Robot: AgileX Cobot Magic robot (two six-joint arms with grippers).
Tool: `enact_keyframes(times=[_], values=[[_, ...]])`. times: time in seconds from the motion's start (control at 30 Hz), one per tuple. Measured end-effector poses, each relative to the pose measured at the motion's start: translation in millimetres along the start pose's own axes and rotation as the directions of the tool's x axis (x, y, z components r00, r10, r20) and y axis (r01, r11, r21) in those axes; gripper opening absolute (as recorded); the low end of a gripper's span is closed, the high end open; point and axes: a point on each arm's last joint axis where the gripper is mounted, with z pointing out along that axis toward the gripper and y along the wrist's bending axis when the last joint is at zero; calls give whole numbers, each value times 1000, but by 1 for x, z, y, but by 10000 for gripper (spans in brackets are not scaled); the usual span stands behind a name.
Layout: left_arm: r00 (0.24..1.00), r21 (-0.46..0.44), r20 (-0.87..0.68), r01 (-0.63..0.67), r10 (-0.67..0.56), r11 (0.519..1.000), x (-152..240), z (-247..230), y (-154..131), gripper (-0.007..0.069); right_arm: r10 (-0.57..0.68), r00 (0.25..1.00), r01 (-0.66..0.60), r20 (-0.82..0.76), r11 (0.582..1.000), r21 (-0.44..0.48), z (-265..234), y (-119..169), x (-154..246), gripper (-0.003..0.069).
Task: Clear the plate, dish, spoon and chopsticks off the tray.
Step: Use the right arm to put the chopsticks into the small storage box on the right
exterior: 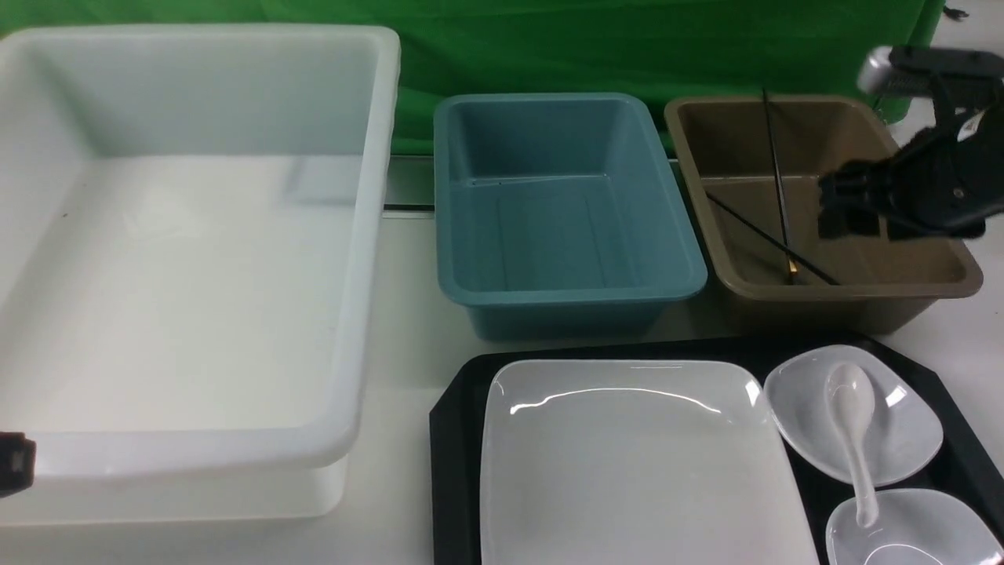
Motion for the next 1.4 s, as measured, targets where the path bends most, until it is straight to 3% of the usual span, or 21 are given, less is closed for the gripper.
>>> enact_keyframes(times=[0.1,0.27,0.5,0.73,0.8,0.83,0.87,0.97,1.0,1.4], values=[[1000,0,3,0,0,1000,0,0,0,18,-27,999,27,40,1000,-4,13,1,-37,545],[1000,0,4,0,0,1000,0,0,0,18,-74,995,73,-72,997,-13,63,0,-60,593],[1000,-1,7,0,0,1000,-1,0,0,18,-119,957,118,-265,993,-19,131,-6,-45,608],[999,-3,44,3,-3,1000,-4,0,0,18,-133,958,147,-254,989,35,157,-13,-39,599],[999,-3,50,3,-3,1000,-5,0,0,18,-136,960,151,-245,988,44,164,-14,-37,531],[999,-3,52,3,-3,1000,-5,0,0,18,-136,960,151,-246,987,44,166,-14,-36,454],[999,-3,52,3,-3,1000,-5,0,0,18,-136,960,151,-245,987,44,166,-14,-36,438],[999,-3,52,3,-3,1000,-5,0,0,18,-154,961,170,-228,984,53,168,-16,-38,151],[999,-3,52,3,-3,1000,-5,0,0,18,-155,963,171,-220,984,55,165,-15,-41,97],[999,-3,52,3,-3,1000,-5,0,0,18,-143,960,159,-239,986,50,115,-11,-57,80]])
